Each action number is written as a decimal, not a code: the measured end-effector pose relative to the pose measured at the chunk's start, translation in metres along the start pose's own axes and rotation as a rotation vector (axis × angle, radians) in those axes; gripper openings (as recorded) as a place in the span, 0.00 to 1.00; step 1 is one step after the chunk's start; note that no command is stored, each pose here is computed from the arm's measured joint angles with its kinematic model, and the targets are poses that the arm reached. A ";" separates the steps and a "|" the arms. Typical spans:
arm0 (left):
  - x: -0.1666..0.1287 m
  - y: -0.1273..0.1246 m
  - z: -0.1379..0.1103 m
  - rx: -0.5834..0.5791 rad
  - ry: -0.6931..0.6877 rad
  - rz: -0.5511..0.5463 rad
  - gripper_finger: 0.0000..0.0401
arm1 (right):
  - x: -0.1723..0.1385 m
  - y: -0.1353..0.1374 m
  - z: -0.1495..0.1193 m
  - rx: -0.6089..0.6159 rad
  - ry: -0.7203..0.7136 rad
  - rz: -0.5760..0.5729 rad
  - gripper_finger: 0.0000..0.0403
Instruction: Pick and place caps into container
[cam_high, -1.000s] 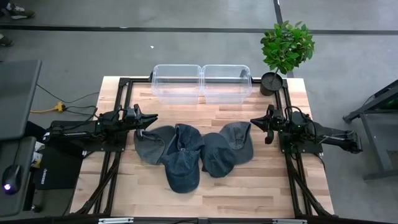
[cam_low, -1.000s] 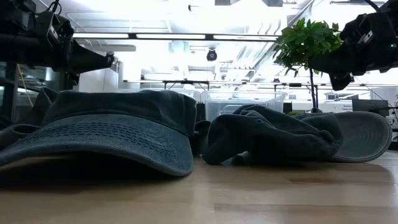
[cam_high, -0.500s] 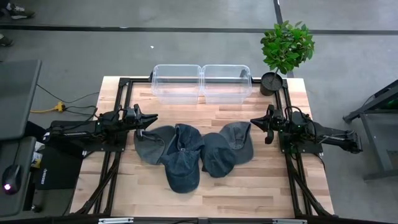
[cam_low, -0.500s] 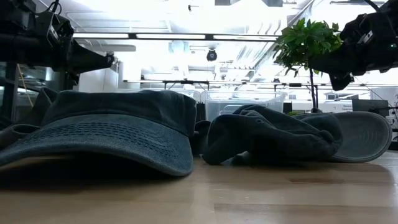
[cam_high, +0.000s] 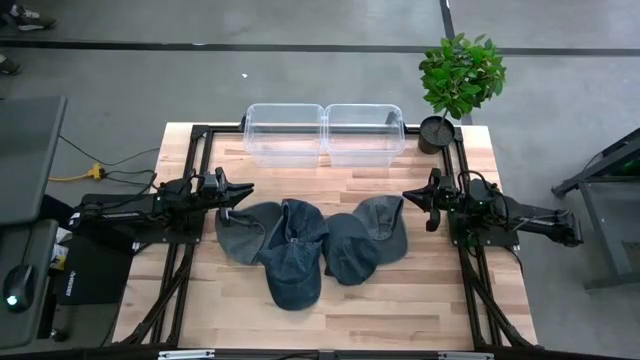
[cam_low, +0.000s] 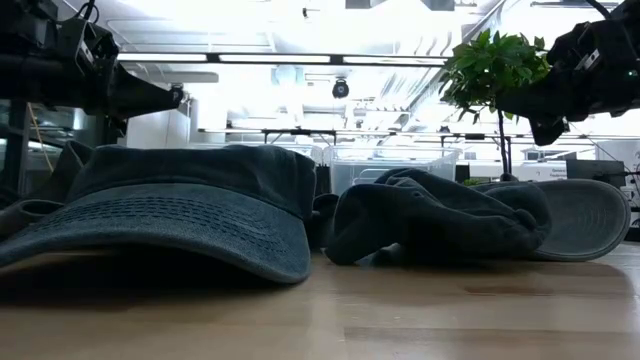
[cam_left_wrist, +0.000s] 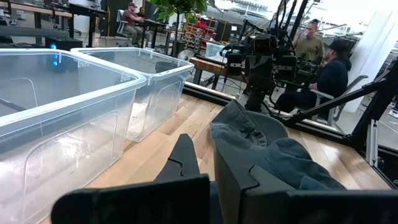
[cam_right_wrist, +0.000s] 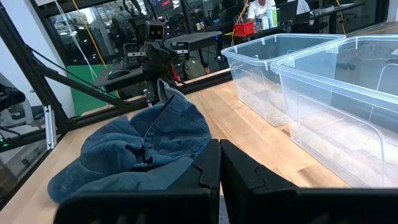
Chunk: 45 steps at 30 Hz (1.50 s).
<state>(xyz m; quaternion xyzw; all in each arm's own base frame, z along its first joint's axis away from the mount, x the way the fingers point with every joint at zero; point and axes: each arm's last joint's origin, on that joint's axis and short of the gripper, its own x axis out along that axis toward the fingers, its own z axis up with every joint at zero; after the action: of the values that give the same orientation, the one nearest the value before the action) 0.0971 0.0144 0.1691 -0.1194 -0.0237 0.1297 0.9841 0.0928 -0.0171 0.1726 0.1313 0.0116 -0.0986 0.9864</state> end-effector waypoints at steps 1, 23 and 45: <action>0.000 0.000 0.000 0.000 0.000 0.000 0.00 | 0.000 0.000 0.000 0.000 0.000 0.000 0.00; 0.000 0.000 0.000 0.000 0.000 0.000 0.00 | 0.000 0.000 0.000 0.000 -0.001 0.000 0.00; 0.000 -0.002 -0.001 0.010 0.026 -0.070 0.00 | 0.000 0.000 0.000 0.000 0.000 0.000 0.00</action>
<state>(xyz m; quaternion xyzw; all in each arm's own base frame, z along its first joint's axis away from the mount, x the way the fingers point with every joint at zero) 0.0976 0.0122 0.1683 -0.1155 -0.0145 0.0936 0.9888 0.0928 -0.0171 0.1726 0.1313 0.0117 -0.0987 0.9863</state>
